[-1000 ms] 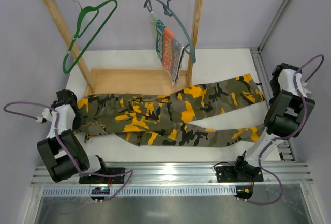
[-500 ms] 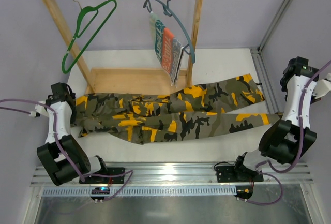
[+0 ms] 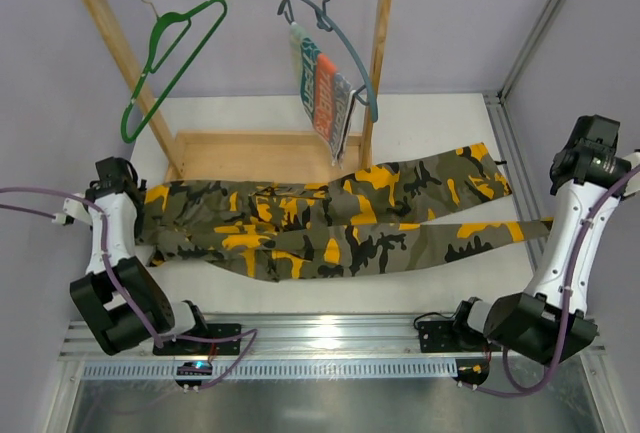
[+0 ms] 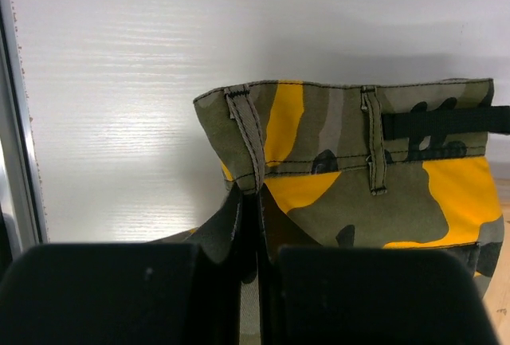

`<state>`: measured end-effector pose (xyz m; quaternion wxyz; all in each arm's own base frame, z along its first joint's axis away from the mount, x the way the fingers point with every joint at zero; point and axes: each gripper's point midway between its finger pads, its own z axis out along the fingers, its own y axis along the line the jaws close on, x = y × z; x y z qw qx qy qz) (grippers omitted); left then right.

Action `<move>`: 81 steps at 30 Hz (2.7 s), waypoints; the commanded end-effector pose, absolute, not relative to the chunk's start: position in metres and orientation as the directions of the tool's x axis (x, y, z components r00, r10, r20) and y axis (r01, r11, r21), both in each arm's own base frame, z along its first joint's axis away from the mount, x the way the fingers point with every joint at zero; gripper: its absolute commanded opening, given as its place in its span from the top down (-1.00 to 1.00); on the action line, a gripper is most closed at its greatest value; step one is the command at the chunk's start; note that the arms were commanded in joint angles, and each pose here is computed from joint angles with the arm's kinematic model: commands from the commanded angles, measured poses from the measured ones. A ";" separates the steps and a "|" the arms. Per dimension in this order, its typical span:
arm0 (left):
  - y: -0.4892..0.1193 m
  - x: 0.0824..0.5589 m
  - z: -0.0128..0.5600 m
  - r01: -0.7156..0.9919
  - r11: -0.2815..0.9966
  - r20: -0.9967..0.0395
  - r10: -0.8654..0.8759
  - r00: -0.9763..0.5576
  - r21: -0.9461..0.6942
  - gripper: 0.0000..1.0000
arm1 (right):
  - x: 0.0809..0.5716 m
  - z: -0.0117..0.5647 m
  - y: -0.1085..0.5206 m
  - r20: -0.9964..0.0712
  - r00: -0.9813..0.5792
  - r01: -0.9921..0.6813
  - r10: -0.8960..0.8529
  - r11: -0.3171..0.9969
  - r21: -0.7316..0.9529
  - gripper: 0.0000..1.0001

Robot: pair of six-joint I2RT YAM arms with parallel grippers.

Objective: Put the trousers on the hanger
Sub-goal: Fold the trousers

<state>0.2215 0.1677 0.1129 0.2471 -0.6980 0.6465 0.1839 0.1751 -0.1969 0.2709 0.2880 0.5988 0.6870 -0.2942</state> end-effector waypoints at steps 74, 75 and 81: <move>0.188 0.276 0.094 -0.976 -0.093 -0.561 -0.806 0.190 -0.197 0.99 | 0.263 0.009 -0.186 -0.460 -0.365 0.931 0.810 0.328 -0.160 0.48; 0.187 0.277 0.094 -0.976 -0.093 -0.559 -0.807 0.190 -0.198 0.99 | 0.262 0.009 -0.187 -0.461 -0.365 0.931 0.809 0.327 -0.164 0.68; 0.190 0.278 0.101 -0.977 -0.089 -0.570 -0.800 0.187 -0.195 0.99 | 0.249 0.048 -0.202 -0.514 -0.380 0.924 0.769 0.290 -0.249 0.93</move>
